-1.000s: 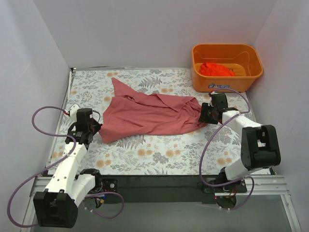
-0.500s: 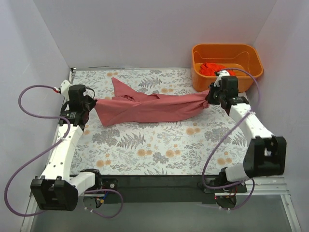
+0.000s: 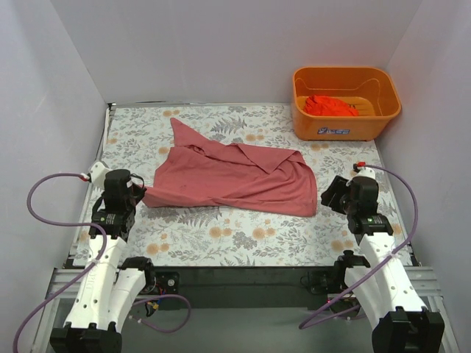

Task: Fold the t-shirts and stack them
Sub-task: Flatten the tshirt out

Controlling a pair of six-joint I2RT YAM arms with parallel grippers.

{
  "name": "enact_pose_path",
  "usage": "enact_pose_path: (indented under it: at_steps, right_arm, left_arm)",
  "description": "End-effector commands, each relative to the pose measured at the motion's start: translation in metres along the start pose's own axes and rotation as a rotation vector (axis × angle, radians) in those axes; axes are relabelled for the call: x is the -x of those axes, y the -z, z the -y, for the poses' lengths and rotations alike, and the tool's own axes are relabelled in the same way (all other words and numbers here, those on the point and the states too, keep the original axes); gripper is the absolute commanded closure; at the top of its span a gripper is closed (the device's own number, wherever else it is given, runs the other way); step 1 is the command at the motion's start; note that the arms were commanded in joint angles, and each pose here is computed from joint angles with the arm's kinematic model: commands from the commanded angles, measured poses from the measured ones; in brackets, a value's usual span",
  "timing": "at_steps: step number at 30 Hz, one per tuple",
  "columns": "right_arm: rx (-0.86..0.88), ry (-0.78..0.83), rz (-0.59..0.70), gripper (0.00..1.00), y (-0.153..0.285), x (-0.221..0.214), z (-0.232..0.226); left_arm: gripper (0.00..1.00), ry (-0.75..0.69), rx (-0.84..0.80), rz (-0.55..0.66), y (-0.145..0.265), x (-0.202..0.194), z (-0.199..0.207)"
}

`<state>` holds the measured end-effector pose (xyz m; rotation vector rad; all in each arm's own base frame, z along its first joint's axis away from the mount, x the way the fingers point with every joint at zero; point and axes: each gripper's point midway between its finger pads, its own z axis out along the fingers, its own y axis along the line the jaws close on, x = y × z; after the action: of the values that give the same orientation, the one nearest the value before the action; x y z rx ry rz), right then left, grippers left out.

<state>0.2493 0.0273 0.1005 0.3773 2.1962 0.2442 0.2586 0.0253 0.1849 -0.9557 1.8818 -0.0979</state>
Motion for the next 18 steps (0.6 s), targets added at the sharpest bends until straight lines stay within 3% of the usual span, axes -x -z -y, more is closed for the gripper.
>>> enact_pose_path:
  at_steps: [1,5,9,18]
  right_arm:
    - [0.178,0.008,0.045,0.36,0.003,0.022,-0.037]
    - [0.308,0.100,-0.058,0.41,-0.003,0.018,-0.063]
    - [0.245,0.094,-0.211,0.44,-0.020,-0.014,-0.056]
    - [0.210,0.229,-0.284,0.42,-0.048,-0.012,-0.056]
  left_arm:
    - [1.00,0.012,0.002,0.019,-0.002,-0.002,-0.006]
    - [1.00,0.013,0.001,0.020,-0.006,-0.007,-0.008]
    - [1.00,0.007,0.007,0.016,-0.010,-0.013,-0.013]
    - [1.00,-0.006,0.013,0.017,-0.014,-0.017,-0.016]
